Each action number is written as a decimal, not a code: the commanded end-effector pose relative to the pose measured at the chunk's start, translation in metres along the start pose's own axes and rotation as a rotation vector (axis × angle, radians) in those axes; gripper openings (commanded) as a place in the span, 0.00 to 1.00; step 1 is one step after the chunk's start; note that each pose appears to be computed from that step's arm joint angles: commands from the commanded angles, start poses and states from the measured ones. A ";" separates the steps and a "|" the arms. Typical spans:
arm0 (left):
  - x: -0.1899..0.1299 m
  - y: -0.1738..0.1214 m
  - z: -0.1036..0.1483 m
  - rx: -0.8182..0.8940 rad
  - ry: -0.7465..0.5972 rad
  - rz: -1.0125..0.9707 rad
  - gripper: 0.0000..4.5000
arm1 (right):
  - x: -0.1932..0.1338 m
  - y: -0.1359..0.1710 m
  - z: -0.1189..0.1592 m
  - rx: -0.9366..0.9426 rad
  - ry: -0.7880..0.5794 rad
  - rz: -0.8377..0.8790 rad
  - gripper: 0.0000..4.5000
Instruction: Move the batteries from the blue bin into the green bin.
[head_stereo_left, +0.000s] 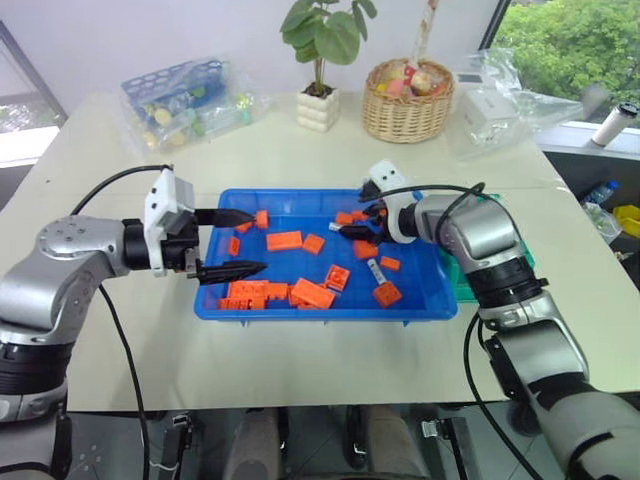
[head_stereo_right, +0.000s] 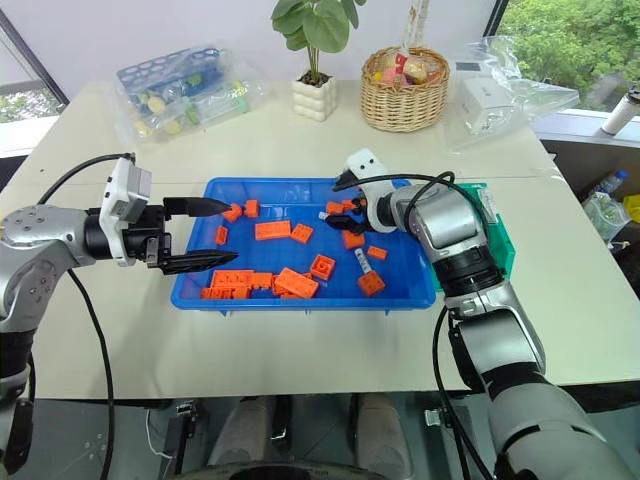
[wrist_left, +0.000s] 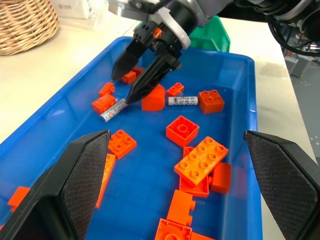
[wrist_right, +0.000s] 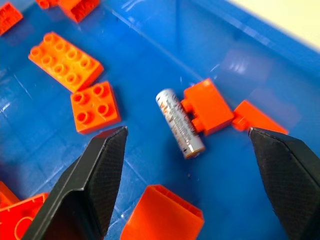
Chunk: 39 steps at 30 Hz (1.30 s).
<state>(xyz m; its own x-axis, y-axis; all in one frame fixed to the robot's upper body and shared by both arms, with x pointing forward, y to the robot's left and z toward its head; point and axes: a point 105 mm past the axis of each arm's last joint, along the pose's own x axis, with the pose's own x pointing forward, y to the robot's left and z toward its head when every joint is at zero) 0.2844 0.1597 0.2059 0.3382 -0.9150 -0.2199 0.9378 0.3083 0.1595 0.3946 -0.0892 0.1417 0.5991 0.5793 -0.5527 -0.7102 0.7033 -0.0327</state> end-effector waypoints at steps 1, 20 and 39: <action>-0.004 -0.002 0.013 0.049 -0.021 0.008 1.00 | 0.003 0.005 0.012 -0.052 -0.017 0.020 0.88; -0.001 0.000 0.014 0.061 -0.027 0.001 1.00 | 0.010 0.020 0.008 -0.040 -0.025 0.091 0.01; 0.010 0.006 0.007 0.035 -0.040 -0.053 1.00 | -0.181 -0.065 -0.028 0.124 -0.077 -0.395 0.01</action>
<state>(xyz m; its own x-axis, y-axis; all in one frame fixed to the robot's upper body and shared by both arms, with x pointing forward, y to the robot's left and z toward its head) 0.2932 0.1524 0.2019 0.2894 -0.9355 -0.2028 0.9544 0.2656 0.1364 0.3245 -0.2496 0.1994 0.7995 0.2915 -0.5252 -0.3795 0.9229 -0.0654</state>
